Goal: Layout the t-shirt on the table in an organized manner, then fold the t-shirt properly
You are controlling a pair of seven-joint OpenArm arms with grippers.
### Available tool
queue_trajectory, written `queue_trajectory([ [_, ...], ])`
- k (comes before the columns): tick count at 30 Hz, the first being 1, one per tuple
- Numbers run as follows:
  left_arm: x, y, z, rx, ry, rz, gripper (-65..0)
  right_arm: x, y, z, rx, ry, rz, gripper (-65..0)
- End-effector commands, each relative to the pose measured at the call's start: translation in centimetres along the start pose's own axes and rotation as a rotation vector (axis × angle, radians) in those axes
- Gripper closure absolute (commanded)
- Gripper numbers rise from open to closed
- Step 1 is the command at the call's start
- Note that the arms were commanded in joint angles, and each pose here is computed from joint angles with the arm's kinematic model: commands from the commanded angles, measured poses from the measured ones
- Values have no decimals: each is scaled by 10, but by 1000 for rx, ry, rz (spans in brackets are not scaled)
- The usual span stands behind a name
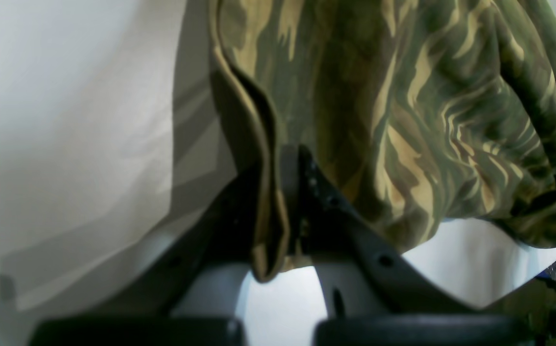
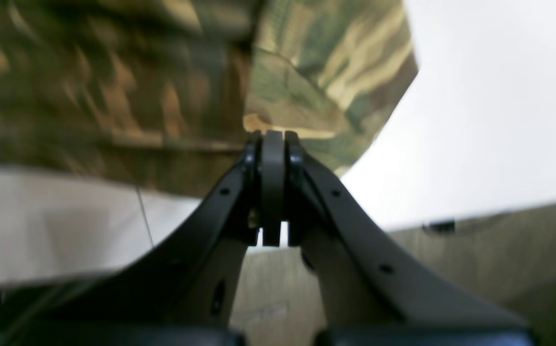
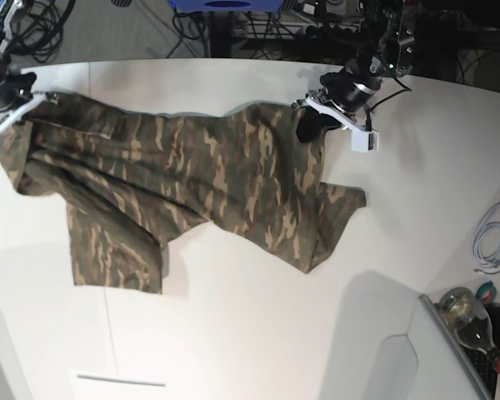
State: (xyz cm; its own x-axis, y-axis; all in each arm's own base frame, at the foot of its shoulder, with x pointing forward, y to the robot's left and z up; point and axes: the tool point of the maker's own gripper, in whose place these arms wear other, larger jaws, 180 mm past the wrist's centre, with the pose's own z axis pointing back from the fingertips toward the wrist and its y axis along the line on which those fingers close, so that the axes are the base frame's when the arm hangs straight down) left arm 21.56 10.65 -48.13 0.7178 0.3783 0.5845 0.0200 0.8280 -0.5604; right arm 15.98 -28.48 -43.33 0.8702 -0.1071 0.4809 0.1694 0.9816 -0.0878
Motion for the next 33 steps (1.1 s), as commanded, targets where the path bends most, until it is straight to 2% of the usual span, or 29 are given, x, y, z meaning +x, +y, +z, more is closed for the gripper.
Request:
queue_trajectory([
  [1,13,-3,1,-18,-38,-11,0,4,-5,1,-6,-10,7,-3],
  [5,16,-2,1,-17,-40,-19,0,-19,-15,-5,-21,72,-39,-12],
  [8,18,-1,1,-16,-42,-23,0,-23,-31,0,-59,71,-75,-68],
  [13,25,-3,5,-22,-53,-46,0,-18,-39,5,-82,51,-70,-278],
  [15,28,-5,6,-27,-61,-52,0,-9,-40,13,-93,21,-51,-344],
  [16,29,-6,6,-28,-62,-52,0,-3,-39,17,-98,3,-40,-357],
  [21,27,-6,6,-27,-59,-51,0,21,0,22,-26,-48,93,-366],
  [24,27,-6,6,-29,-58,-52,0,23,22,8,9,-13,217,-366],
  [28,27,-6,6,-27,-59,-51,0,22,20,-15,-75,48,296,-366],
  [31,25,-4,6,-25,-55,-48,0,24,15,-23,-138,46,354,-365],
  [33,25,-4,6,-24,-53,-47,0,22,17,-29,-137,43,367,-362],
])
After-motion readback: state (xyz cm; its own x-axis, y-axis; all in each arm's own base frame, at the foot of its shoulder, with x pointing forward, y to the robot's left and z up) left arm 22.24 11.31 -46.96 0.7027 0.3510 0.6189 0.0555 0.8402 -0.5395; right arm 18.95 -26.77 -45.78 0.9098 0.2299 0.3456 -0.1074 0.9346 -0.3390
